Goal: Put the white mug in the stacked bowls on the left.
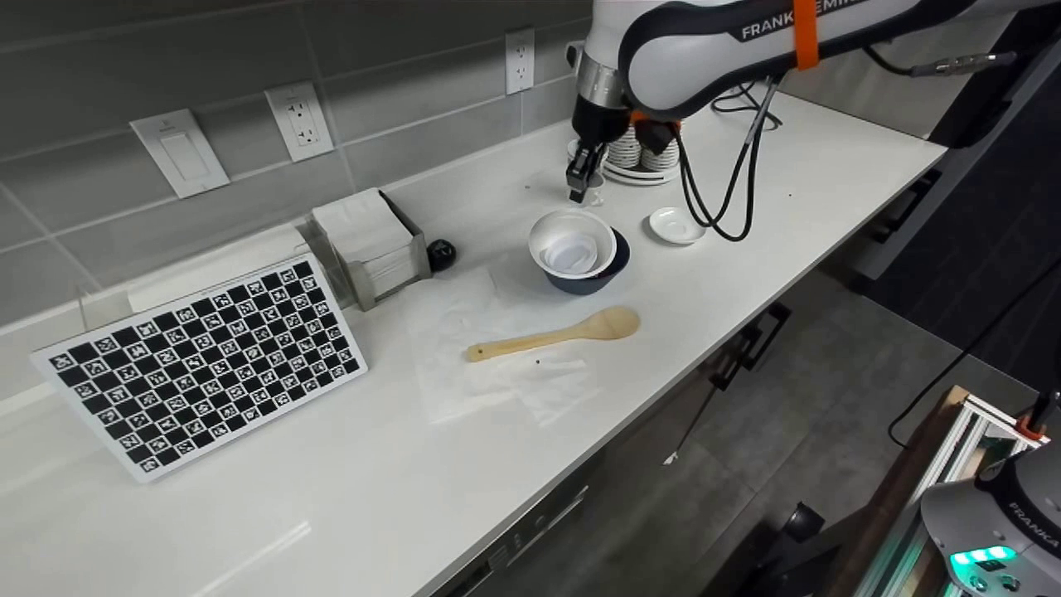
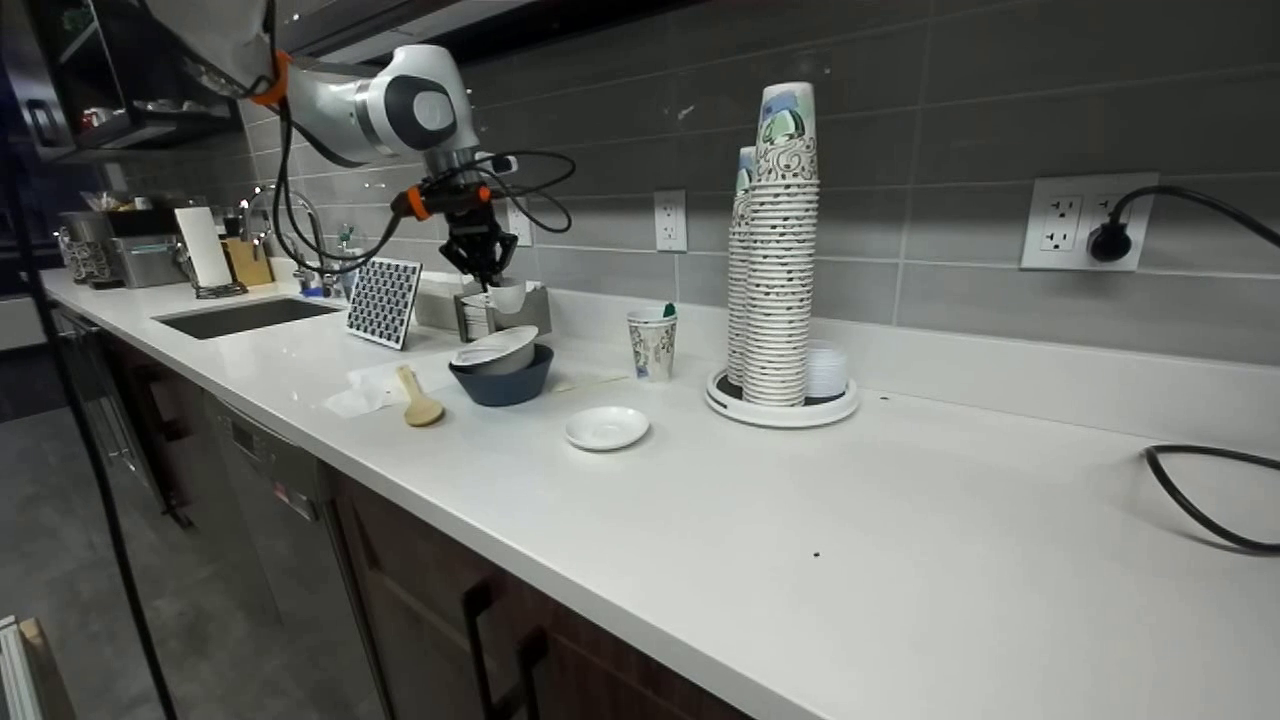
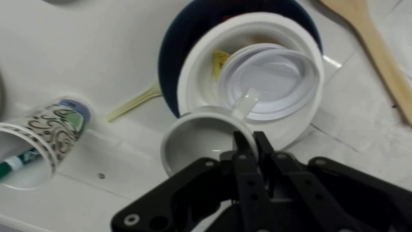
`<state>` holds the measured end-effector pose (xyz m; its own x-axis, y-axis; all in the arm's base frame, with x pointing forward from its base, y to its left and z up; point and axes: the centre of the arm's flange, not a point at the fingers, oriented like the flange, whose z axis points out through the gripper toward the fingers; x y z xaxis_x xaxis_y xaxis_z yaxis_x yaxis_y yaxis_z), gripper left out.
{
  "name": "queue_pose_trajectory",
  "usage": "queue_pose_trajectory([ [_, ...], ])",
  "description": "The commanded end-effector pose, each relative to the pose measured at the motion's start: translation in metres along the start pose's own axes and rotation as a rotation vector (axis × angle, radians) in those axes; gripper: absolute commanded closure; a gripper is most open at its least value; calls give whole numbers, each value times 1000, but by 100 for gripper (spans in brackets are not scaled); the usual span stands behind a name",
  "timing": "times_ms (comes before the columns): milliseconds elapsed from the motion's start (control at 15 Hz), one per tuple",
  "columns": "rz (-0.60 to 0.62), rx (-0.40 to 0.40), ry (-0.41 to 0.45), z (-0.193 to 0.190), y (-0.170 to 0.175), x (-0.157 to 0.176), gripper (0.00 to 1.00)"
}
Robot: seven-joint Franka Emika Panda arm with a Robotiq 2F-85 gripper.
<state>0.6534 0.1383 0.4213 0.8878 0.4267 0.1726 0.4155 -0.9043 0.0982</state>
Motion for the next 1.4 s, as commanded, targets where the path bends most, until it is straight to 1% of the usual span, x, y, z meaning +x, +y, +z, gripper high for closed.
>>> queue_pose_trajectory([
  [0,-141,144,-13,9,-1,24,98],
  [133,-233,206,-18,21,-3,31,98],
  [267,-309,253,-53,36,-2,40,98],
  [400,-348,289,-118,53,0,45,98],
  [600,-374,319,-215,73,1,47,98],
  [667,-376,335,-228,78,2,49,66],
  [733,-383,346,-236,81,4,51,65],
  [867,-391,359,-241,78,7,52,52],
  [933,-396,351,-239,71,9,51,44],
  [1067,-388,330,-239,49,13,46,32],
  [1133,-375,328,-235,38,17,42,23],
  [1333,-316,311,-186,12,37,25,3],
])
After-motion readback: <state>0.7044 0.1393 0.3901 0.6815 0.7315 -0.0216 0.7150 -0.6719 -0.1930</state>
